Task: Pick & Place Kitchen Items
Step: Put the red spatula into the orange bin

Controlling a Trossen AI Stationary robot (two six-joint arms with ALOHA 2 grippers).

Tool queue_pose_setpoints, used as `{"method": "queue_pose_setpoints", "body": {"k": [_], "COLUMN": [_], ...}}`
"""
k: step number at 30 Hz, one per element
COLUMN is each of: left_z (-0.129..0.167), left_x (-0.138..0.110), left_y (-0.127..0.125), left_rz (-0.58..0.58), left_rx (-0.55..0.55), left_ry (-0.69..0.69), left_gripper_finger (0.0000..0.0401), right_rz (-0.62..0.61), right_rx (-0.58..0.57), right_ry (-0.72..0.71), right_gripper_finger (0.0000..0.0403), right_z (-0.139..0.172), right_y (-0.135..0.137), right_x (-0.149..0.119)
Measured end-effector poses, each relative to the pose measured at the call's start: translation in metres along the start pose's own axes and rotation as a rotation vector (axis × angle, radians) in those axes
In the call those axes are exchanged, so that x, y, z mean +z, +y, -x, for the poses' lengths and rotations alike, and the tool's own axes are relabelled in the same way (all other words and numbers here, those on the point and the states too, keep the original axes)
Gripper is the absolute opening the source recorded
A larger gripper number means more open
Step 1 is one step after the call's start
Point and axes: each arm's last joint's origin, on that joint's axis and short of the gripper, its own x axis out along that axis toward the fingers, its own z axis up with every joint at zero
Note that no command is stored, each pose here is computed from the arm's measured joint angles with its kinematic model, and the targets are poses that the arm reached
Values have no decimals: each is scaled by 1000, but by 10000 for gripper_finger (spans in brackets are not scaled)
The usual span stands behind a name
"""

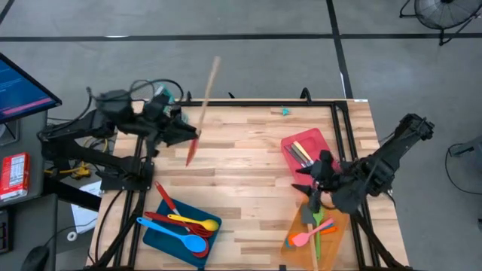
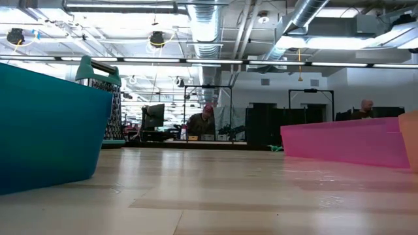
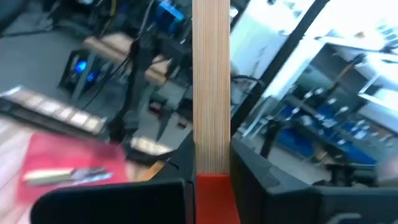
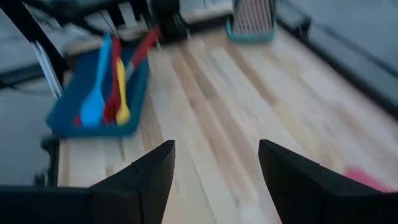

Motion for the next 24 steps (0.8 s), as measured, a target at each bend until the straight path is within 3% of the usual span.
{"method": "queue_pose_setpoints", "body": {"k": [7,13,24], "left_z": [0,-12,-67], "left_x": [7,5,-11], "left_y": [-5,-3,-3], "left_rz": [-18,-19,-23], "left_rx": [-72,-83,-201], "left_ry": [-57,-53,-15], "left_gripper_finger": [40,42,47], "right_rz": [54,23,40], "right_rx": [87,238,502], "right_ry": [-297,-569,-610], "right_gripper_finger": [227,233,282], "right_z": [-18,-27,-47], "right_y": [2,-27,-69], "right_x": [55,108,161]}}
